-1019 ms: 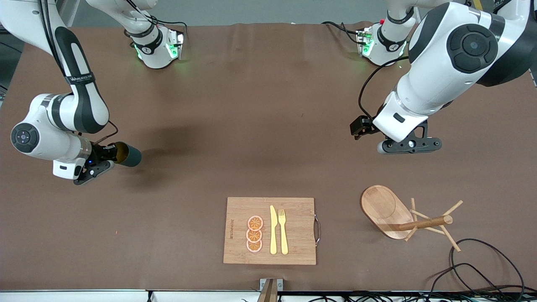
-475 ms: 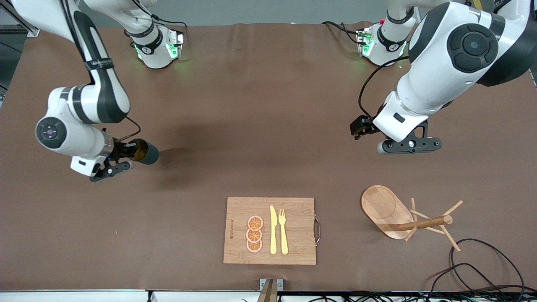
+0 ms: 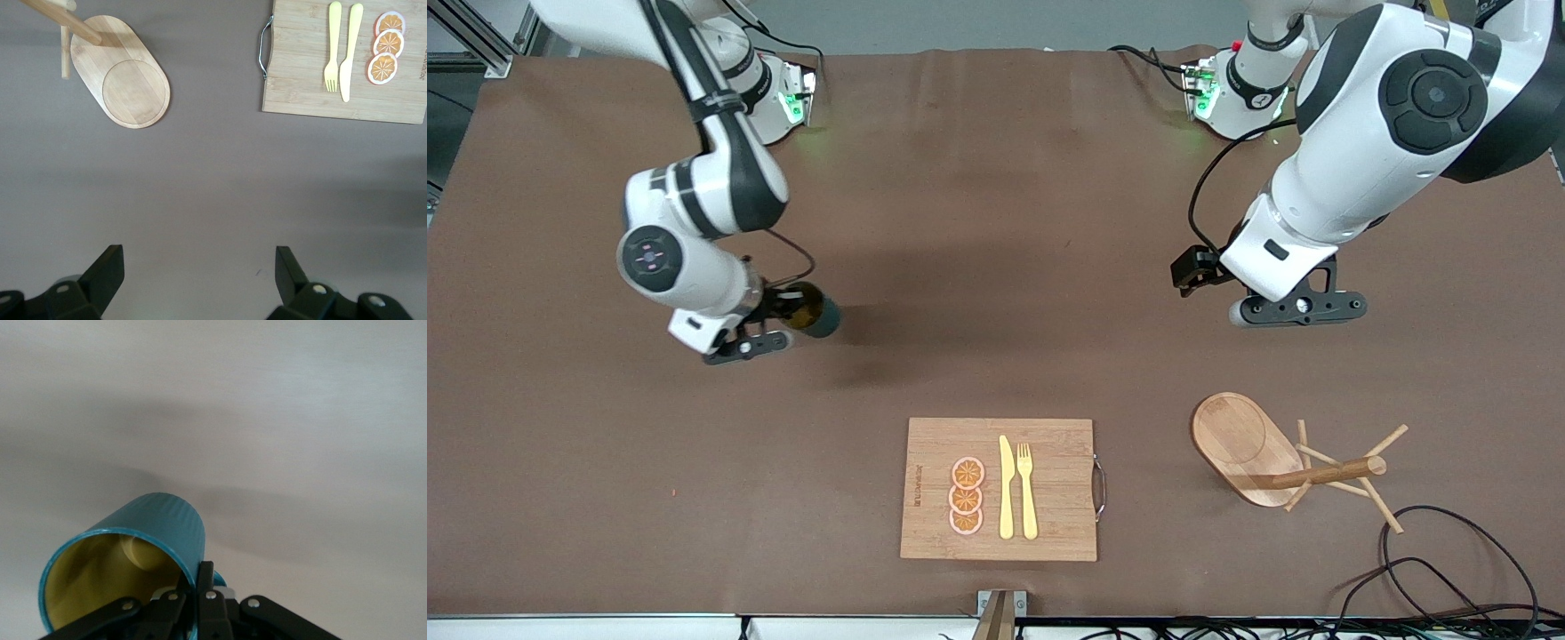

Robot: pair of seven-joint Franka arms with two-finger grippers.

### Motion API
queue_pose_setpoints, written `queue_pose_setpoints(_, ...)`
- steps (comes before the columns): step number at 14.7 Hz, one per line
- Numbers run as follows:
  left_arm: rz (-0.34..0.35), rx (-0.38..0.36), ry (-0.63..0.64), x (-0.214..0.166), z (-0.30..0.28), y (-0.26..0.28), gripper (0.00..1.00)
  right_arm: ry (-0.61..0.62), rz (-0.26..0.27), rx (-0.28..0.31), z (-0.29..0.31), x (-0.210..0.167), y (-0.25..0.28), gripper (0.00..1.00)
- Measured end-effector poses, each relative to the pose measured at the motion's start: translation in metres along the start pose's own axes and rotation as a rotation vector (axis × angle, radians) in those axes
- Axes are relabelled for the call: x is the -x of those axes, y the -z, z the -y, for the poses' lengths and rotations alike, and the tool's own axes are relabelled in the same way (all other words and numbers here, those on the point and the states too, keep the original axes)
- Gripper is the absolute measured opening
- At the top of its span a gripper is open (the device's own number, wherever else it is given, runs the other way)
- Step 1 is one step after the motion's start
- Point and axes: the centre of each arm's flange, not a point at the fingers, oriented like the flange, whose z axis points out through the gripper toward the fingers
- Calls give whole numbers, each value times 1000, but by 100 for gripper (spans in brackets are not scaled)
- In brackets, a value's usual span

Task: Pass cup and hang on rack
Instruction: 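Carry the teal mug with the right gripper toward the table middle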

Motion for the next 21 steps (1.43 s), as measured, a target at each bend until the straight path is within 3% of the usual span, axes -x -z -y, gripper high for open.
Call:
queue_pose_setpoints(4, -1, 0, 1, 0, 0, 0, 100, -95, -72, -4, 116, 13, 1, 4)
queue_pose_setpoints(10, 0, 1, -1, 1, -2, 0, 100, -224, -96, 0, 244, 13, -45, 4)
queue_pose_setpoints(16, 0, 1, -2, 1, -2, 0, 100, -315, -114, -9, 305, -4, -79, 4)
queue_pose_setpoints(21, 0, 1, -2, 1, -2, 0, 100, -358, -114, -11, 317, -2, -83, 4)
